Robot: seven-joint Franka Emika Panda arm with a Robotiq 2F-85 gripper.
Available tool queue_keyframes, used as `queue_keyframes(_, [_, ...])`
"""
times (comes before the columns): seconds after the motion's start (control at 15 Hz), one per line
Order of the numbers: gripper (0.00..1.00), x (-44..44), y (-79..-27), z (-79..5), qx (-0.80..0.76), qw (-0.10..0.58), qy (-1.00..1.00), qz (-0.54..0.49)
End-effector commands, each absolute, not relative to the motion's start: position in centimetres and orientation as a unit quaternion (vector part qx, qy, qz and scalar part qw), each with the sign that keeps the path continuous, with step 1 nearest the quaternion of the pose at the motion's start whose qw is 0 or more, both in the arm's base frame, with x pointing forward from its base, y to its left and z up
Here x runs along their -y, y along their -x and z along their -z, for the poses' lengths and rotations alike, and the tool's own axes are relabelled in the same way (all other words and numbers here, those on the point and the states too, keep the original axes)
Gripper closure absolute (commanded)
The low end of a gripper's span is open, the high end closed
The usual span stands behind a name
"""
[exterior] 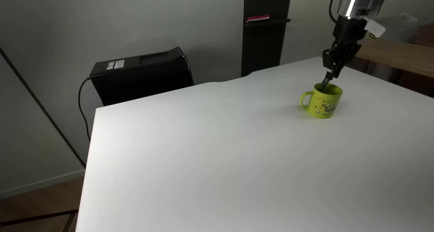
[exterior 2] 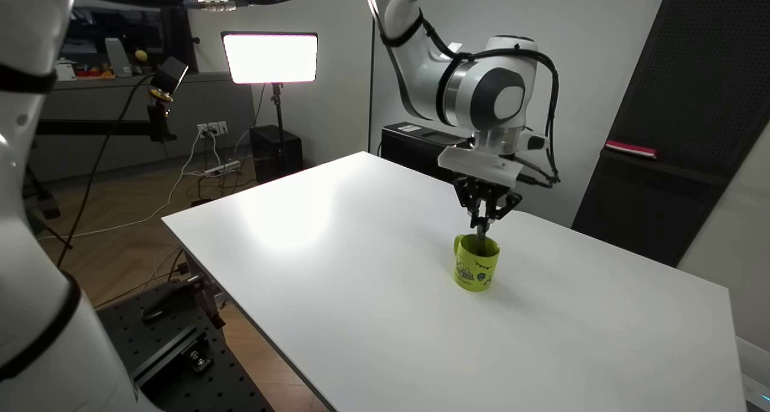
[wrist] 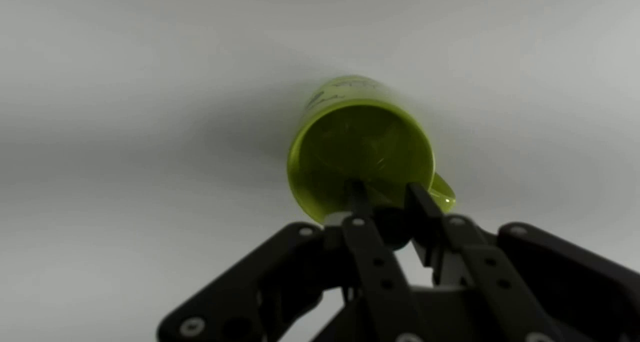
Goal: Put the marker in the mug on the table
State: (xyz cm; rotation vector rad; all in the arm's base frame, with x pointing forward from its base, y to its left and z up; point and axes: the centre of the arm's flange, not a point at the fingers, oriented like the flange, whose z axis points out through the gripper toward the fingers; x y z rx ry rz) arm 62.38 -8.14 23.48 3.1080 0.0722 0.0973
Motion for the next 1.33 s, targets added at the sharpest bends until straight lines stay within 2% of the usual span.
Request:
queue_keyframes(0.0, [0.94, 8.6, -63.8, -25.8, -0.003, 0.011, -1.000, -0.021])
queue_keyframes(0.73, [0.94, 8.2, -64.3, -31.3, 0.006, -0.050, -0.999, -0.015])
queue_keyframes(1.27, [0.94, 0.6, -61.6, -29.0, -0.078, -0.101, -0.991, -0.039])
